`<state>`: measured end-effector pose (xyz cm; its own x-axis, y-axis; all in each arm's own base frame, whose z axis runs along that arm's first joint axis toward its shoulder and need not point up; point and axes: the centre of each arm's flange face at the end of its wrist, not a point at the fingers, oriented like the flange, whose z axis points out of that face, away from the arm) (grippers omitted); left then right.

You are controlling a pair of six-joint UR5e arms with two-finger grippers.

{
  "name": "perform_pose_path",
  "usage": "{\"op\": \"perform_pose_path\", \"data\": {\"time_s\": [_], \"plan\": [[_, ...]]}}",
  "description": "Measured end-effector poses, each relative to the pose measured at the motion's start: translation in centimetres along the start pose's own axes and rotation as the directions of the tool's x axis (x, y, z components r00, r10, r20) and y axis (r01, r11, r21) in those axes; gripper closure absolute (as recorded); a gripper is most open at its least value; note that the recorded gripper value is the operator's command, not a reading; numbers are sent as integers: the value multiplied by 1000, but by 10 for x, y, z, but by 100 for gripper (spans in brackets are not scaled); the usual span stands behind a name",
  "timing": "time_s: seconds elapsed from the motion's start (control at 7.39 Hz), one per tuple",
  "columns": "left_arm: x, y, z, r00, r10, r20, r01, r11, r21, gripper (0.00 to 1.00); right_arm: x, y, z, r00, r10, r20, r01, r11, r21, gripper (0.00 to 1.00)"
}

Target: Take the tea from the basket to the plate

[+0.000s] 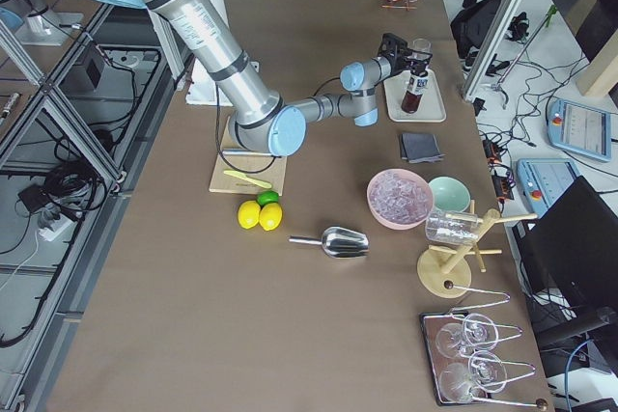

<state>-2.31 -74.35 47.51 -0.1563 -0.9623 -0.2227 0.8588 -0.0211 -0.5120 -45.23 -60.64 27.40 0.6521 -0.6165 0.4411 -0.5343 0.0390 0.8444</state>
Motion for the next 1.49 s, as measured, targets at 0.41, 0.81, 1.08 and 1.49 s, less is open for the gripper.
{"op": "perform_pose_path", "data": {"time_s": [0.41, 0.81, 1.08, 1.49], "plan": [[-6, -1, -32, 999, 32, 8, -32, 998, -45, 2, 47, -30, -2, 997, -22, 72, 26, 998, -61, 1], [-76, -27, -56, 980, 197, 8, -195, 973, -123, 2, 92, -41, -12, 986, 5, 167, 24, 985, -170, 1], [-151, -55, -46, 902, 432, -16, -427, 885, -184, 2, 112, -42, -24, 964, 37, 264, 44, 954, -297, 1], [-236, -88, -26, 752, 656, -60, -647, 719, -254, 2, 132, -38, -56, 897, 56, 439, 187, 850, -492, 1]]}}
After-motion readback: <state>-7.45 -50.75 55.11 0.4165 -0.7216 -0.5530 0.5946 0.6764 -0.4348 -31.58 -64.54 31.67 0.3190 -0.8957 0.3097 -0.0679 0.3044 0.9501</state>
